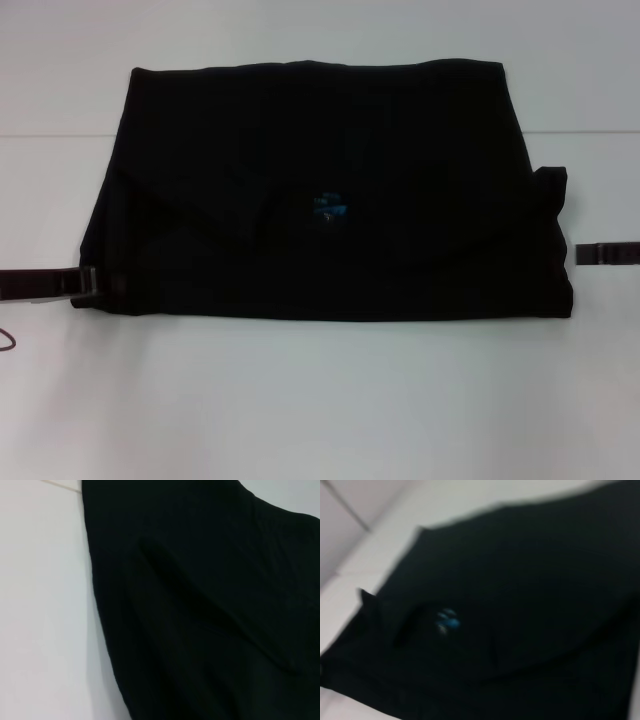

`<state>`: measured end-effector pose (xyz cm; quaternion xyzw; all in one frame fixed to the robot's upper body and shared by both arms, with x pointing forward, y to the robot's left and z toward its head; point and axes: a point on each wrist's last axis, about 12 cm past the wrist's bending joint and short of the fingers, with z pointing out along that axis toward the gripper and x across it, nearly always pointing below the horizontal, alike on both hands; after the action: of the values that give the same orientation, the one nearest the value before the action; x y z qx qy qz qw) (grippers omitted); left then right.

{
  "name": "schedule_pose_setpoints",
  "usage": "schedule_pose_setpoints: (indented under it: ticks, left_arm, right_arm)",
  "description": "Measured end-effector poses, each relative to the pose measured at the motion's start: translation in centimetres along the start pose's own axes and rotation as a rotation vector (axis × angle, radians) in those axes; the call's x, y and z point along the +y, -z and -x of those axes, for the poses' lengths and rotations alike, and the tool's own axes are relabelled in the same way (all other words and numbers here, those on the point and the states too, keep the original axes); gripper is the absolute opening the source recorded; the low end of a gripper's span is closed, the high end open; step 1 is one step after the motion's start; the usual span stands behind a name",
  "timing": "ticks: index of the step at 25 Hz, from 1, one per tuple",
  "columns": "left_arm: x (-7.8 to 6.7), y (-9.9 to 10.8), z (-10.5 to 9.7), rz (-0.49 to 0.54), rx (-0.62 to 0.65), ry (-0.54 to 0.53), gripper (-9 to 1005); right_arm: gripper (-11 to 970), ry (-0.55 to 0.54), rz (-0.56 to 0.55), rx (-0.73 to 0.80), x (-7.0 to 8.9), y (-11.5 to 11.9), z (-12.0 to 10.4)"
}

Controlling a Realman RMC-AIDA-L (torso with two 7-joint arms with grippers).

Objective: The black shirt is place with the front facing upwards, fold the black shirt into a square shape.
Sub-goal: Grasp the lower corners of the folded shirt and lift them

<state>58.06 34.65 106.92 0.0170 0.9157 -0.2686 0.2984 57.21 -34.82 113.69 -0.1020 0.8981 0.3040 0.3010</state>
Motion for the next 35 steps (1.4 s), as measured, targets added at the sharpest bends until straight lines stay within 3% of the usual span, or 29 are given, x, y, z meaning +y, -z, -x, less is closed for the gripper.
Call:
schedule_pose_setpoints:
  ticks: [4, 7, 10, 15, 35]
  left_arm:
    - [0.1, 0.2, 0.1, -0.004, -0.005, 0.006, 45]
    - [0.2, 0.3, 0.1, -0.008, -0.015, 0.013, 45]
    - [0.2, 0.4, 0.1, -0.013, -0.018, 0.015, 45]
    - [0.2, 0.5, 0.1, -0.017, -0.017, 0.014, 45]
    - [0.1, 0.5, 0.4, -0.028, -0.032, 0.013, 44]
  right_arm:
    - [747, -0.116, -0.105, 0.122, 0.6, 0.3, 2.8]
    - [747, -0.094, -0.204, 0.2, 1.4, -1.5, 4.4]
    - [748, -0.078, -0.235, 0.216, 1.5, -2.7, 4.8]
    - [748, -0.074, -0.228, 0.256, 1.6, -6.4, 4.1]
    - [748, -0.029, -0.236, 0.282, 2.8, -9.8, 3.4]
